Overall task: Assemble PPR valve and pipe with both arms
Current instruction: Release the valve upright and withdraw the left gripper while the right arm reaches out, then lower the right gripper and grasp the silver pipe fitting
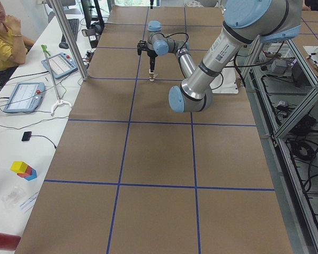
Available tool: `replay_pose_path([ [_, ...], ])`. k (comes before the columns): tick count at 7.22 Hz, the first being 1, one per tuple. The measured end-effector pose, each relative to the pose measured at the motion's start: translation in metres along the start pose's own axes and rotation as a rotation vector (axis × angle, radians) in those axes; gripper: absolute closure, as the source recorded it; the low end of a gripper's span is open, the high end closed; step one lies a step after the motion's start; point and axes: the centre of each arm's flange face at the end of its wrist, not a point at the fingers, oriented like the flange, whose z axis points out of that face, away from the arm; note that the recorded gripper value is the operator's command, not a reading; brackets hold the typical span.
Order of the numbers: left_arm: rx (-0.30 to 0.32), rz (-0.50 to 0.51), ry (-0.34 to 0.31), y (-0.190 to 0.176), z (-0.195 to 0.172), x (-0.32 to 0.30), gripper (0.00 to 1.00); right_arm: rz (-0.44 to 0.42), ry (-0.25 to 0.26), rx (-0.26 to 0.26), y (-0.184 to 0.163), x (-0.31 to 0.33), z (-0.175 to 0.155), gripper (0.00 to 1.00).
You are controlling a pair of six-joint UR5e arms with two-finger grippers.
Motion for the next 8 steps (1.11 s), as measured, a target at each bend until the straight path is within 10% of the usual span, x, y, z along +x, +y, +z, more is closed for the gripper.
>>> replay_pose_path([
  [8, -0.087, 0.437, -0.134, -0.01, -0.074, -0.276, 0.0, 0.073, 0.021, 0.01, 0.104, -0.143, 0.075, 0.0],
])
